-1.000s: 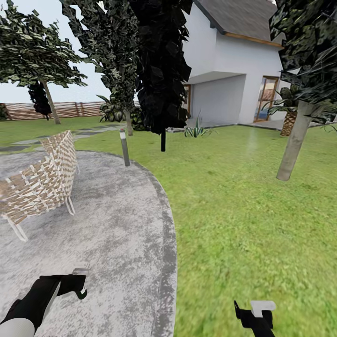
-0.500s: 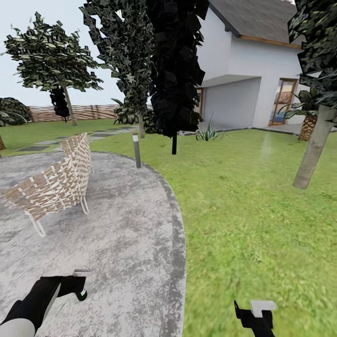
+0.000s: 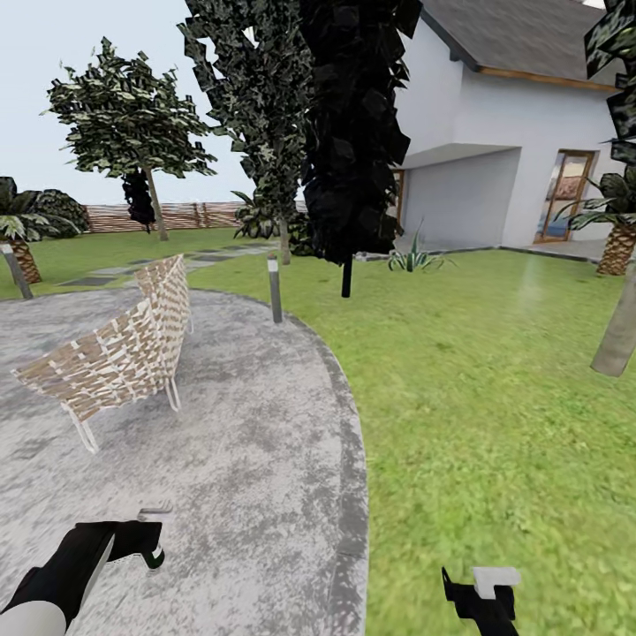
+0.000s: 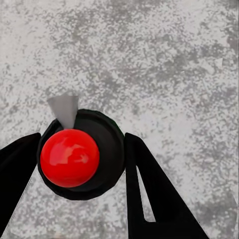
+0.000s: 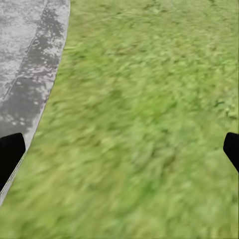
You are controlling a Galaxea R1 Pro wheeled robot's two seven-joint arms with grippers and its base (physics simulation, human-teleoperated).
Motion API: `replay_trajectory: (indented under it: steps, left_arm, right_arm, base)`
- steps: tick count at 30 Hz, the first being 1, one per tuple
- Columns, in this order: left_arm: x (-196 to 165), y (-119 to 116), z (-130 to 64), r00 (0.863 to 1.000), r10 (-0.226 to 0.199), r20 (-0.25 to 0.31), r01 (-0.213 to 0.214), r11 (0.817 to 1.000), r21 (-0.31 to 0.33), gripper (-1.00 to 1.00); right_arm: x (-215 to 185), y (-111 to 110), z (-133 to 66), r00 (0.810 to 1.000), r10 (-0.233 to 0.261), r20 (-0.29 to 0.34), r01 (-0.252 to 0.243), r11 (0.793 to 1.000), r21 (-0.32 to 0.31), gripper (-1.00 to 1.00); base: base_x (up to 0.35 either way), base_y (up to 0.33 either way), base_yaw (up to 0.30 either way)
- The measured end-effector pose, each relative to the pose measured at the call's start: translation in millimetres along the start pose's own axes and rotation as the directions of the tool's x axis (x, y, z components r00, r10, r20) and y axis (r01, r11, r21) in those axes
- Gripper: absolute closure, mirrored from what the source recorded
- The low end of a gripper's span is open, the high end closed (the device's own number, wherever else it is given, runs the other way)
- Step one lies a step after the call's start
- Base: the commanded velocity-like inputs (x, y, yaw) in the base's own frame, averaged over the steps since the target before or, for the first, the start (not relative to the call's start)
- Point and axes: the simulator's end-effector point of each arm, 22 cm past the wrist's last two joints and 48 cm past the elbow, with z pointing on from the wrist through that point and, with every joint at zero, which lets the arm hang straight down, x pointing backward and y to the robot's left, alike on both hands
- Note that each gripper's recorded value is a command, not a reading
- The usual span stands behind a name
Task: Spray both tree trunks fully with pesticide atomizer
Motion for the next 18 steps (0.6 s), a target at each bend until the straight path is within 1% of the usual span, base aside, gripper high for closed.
replay_trajectory:
  steps: [9,15,18]
  left_arm:
    - [0.3,0.0,0.0,1.000,-0.001,0.000,0.001,1.000,0.000,1.00]
    - [4.9,-1.2,1.4,1.000,-0.003,-0.010,0.003,1.000,0.004,1.00]
    - [5.3,-1.2,1.6,1.000,-0.004,-0.011,0.004,1.000,0.004,1.00]
  right_arm:
    - [-0.2,0.4,0.0,1.000,0.000,0.000,0.000,1.000,0.000,-1.00]
    - [0.0,2.4,-0.1,1.000,0.001,-0.001,-0.001,1.000,-0.003,-1.00]
    - [0.2,3.7,-0.1,1.000,0.002,-0.001,-0.002,1.000,-0.005,-1.00]
  base:
    - [0.339,0.000,0.020]
    - [0.339,0.006,0.225]
    - [0.327,0.108,0.270]
